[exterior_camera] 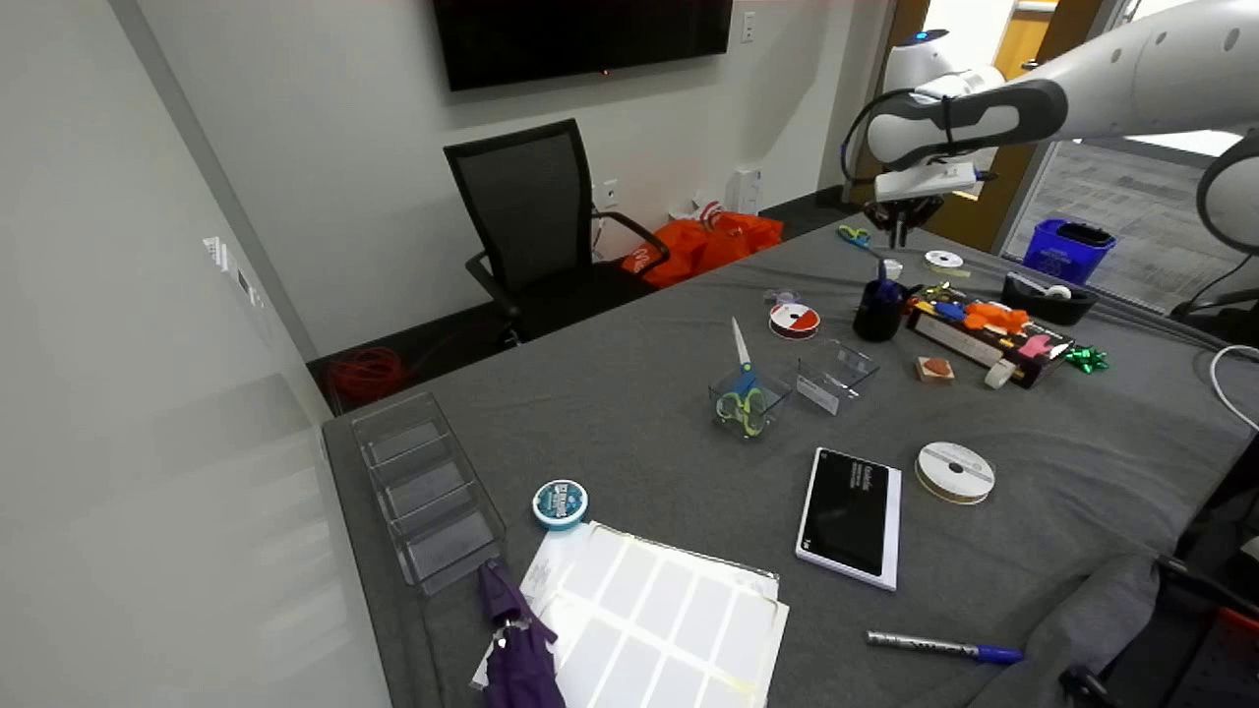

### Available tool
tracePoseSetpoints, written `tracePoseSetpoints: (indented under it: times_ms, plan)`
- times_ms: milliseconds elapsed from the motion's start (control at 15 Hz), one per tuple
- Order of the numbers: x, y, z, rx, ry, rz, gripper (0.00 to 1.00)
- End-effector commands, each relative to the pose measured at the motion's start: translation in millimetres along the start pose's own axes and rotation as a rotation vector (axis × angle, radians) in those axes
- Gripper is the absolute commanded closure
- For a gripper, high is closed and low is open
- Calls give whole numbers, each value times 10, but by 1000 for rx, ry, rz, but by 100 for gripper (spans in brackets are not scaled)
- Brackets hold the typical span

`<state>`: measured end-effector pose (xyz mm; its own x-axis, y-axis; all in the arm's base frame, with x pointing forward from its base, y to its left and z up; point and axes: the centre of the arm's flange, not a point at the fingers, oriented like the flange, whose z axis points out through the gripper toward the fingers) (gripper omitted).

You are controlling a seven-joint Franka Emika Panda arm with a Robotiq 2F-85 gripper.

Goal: Remove the blue object from the black mug and put it on the table.

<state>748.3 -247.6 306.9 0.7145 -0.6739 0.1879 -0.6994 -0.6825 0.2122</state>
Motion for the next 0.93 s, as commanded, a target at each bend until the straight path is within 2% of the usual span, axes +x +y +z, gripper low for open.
tracePoseSetpoints:
  times_ms: [0, 133, 200, 267, 400, 467, 533, 600, 867]
  plan:
    - [-68, 158, -227, 13, -40, -50, 96]
    - [-40, 175, -265, 17, -30, -58, 92]
    - [-29, 177, -262, 19, -25, -63, 94]
    - [-27, 178, -253, 20, -24, -66, 82]
    - [-26, 175, -229, 22, -23, -69, 87]
    - [-25, 166, -206, 29, -21, -68, 62]
    - [-25, 157, -188, 36, -20, -65, 61]
    - [-26, 143, -164, 42, -22, -61, 55]
    - [-30, 36, -12, 61, -15, -48, 27]
